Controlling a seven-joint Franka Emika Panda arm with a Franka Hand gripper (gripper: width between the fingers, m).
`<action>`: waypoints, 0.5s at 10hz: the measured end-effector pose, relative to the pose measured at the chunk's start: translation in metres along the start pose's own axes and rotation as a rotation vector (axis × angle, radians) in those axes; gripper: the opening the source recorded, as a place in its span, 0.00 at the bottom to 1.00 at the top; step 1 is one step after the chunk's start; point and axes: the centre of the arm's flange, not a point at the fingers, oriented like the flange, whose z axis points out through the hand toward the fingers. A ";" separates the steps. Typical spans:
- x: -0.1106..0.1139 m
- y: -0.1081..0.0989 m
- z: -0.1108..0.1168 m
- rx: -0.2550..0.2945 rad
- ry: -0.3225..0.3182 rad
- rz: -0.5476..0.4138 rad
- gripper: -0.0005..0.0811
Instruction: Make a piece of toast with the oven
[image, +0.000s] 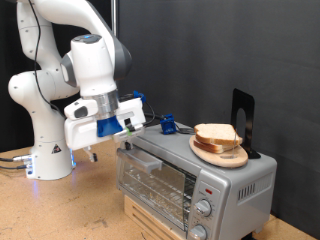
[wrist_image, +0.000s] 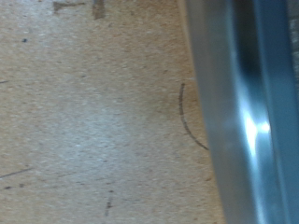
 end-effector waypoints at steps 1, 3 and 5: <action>0.010 0.007 0.003 -0.011 0.007 0.019 1.00; 0.027 0.014 0.011 -0.017 0.031 0.048 1.00; 0.037 0.012 0.026 -0.027 0.042 0.070 1.00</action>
